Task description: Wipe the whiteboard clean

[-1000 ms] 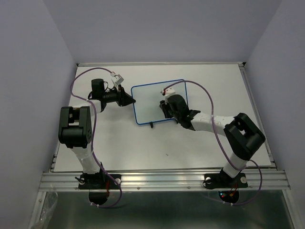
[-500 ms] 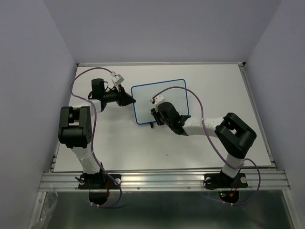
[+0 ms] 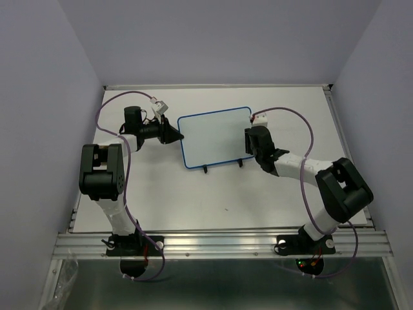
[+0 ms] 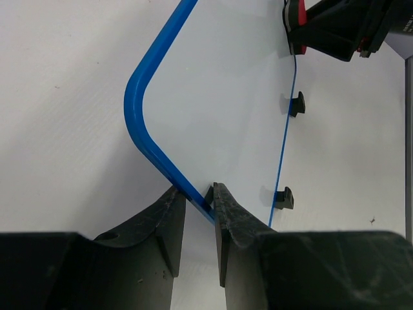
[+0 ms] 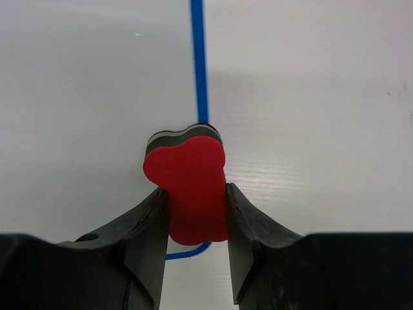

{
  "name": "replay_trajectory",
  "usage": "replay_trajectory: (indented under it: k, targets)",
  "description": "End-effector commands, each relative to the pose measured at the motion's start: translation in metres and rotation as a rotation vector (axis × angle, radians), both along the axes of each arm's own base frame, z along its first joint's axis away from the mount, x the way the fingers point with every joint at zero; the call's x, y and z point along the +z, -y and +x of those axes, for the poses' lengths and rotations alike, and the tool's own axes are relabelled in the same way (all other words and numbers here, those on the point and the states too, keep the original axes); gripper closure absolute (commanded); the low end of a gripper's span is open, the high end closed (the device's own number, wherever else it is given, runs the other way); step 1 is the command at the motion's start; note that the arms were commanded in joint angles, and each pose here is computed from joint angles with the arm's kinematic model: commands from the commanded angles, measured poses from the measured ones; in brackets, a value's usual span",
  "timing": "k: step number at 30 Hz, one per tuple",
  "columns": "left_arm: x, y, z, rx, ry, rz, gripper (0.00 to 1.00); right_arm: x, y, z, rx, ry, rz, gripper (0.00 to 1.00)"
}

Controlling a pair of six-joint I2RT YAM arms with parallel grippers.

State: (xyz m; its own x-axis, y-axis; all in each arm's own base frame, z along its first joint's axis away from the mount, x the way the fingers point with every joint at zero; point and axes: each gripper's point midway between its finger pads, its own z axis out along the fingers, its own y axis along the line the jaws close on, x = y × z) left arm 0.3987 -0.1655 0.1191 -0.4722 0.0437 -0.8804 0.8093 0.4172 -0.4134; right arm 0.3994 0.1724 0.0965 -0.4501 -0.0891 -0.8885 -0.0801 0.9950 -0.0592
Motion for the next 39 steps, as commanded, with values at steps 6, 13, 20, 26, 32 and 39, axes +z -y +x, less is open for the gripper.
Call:
replay_trajectory:
  k: [6, 13, 20, 26, 32, 39]
  targets:
    - [0.019, 0.002, 0.006, -0.008, 0.092, 0.02, 0.66, 0.022, 0.066, -0.005, -0.187, 0.06, 0.026, 0.99]
    - [0.02, 0.002, 0.008, -0.006, 0.089, 0.016, 0.66, 0.05, 0.029, -0.012, 0.025, 0.096, 0.144, 0.99]
    - [0.033, 0.0, 0.01, 0.032, 0.107, 0.023, 0.33, 0.071, 0.045, -0.009, -0.064, 0.154, 0.143, 0.99]
    - [0.059, -0.008, 0.006, 0.118, 0.17, 0.051, 0.01, 0.08, 0.057, -0.007, -0.168, 0.154, 0.161, 0.98]
    - [0.1, -0.041, 0.001, 0.433, 0.183, 0.087, 0.01, 0.079, 0.11, 0.005, -0.347, 0.107, 0.2, 0.95]
    - [0.138, -0.165, -0.023, 1.391, -0.006, -0.121, 0.01, 0.026, 0.169, 0.016, -0.515, -0.107, 0.258, 0.94]
